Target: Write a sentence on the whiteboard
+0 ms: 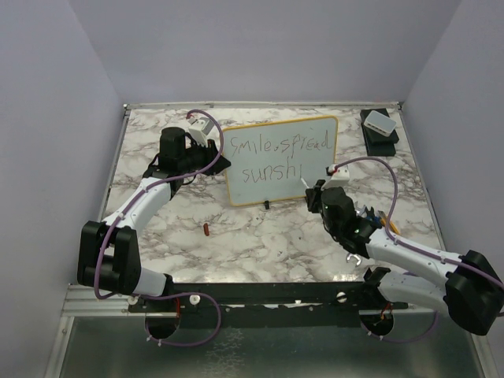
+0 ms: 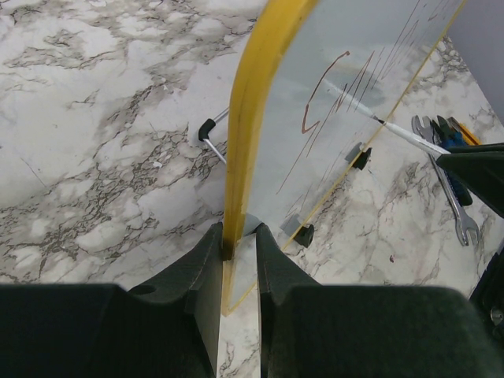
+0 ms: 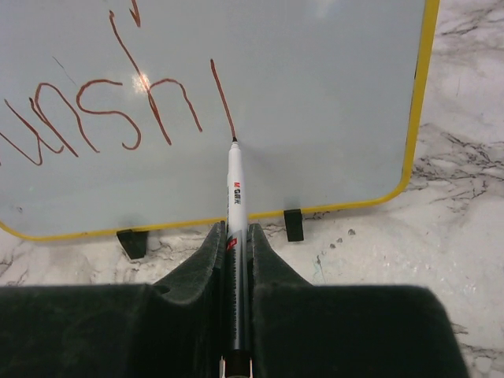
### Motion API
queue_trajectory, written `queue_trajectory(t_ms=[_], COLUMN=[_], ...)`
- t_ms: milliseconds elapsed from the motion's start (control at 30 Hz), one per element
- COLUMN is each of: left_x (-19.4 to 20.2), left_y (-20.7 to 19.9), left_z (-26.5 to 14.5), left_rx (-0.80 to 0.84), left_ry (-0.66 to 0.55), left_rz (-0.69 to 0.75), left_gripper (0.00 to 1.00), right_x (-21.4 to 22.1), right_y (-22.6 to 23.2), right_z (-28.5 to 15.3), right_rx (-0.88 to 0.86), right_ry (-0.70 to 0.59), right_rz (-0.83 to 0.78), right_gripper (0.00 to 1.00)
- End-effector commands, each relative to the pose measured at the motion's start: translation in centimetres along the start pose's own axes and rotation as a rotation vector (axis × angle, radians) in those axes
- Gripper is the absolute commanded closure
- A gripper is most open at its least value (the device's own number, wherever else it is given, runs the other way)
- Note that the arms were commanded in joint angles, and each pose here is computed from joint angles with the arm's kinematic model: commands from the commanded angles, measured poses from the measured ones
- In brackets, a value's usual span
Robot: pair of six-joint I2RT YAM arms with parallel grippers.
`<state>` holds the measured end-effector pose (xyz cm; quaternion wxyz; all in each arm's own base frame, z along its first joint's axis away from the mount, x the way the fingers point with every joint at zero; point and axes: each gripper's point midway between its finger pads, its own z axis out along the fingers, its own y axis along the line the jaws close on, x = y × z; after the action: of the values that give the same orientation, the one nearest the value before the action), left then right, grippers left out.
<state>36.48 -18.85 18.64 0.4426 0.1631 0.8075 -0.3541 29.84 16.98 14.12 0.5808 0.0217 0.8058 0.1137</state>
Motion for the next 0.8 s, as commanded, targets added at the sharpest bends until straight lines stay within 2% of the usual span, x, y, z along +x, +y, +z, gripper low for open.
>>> queue_trajectory(t_ms=[0,433,767], left_x=[0.0,0.0,0.1], left_y=[-0.1,0.0,0.1], left_z=[-0.3,-0.2,-0.2], left_rx=[-0.021,-0.025,-0.028], left_ry=[-0.001,0.000,0.003], left_rz=[0.003,0.002,0.002], left_gripper=[0.91,0.91,0.91], right_x=[2.2,-4.9,-7.2], right_y=[-0.7,0.7,1.5], right_z=[-0.3,-1.4,-0.3], right_rx=[0.010,-0.043,-0.036], right_ry=[0.067,-0.104,-0.188], right_rz=[0.028,-0.009,-0.039], right_gripper=[0.99,0.99,0.99])
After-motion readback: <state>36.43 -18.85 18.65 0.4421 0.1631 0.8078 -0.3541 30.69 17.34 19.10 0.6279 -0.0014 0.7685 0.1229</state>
